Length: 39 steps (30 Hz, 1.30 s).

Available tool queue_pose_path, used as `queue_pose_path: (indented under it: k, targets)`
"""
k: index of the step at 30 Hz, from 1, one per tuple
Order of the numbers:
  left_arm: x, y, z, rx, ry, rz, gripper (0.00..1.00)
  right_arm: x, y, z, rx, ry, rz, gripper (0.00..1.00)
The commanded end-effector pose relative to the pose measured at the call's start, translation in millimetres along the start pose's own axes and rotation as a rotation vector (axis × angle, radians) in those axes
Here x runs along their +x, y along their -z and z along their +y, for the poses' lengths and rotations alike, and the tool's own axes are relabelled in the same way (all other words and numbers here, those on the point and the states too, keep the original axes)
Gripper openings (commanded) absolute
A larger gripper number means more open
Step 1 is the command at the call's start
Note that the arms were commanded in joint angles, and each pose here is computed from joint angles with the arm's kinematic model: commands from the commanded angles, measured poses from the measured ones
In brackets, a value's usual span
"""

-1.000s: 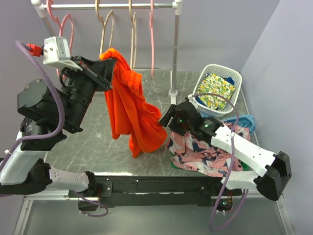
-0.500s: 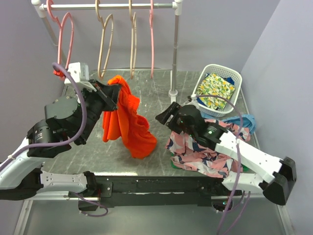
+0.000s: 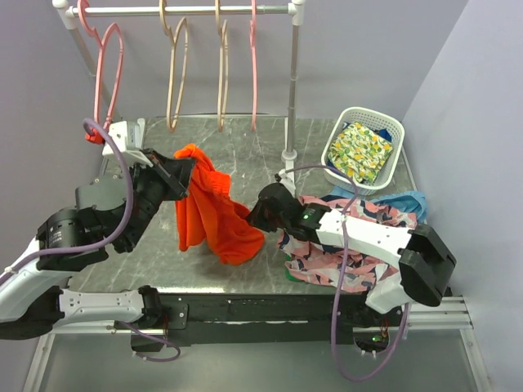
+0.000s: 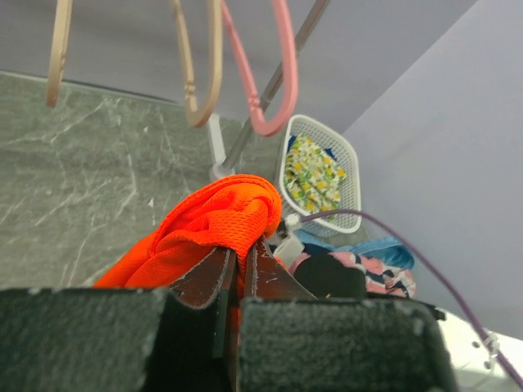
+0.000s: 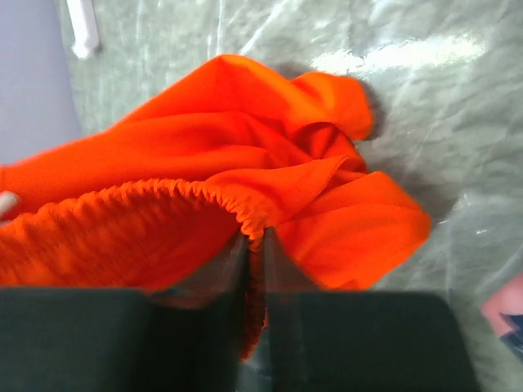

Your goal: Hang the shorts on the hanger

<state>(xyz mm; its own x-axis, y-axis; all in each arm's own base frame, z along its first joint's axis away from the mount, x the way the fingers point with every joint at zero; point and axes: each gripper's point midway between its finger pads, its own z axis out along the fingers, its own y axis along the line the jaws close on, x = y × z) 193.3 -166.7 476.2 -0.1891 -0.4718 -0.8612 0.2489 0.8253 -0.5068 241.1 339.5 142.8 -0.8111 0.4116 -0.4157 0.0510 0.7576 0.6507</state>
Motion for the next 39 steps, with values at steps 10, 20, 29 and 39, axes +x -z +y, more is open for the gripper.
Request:
queue_pose_path:
  k: [10, 20, 29, 39]
  targets:
    - [117.3, 9.6, 100.1, -0.327, 0.055, 0.155, 0.05, -153.7, 128.7, 47.8, -0.037, 0.086, -0.423, 0.0]
    - [274.1, 2.0, 168.8, -0.467, 0.253, 0.393, 0.35, -54.9, 54.7, -46.5, 0.098, 0.127, -0.229, 0.0]
    - [221.5, 1.7, 112.1, -0.182, 0.12, 0.424, 0.87, -57.3, 50.1, -55.1, 0.179, 0.184, -0.243, 0.0]
    - [40.2, -36.4, -31.3, 0.176, 0.002, 0.1, 0.97, -58.2, 46.5, -48.0, 0.172, 0.187, -0.235, 0.0]
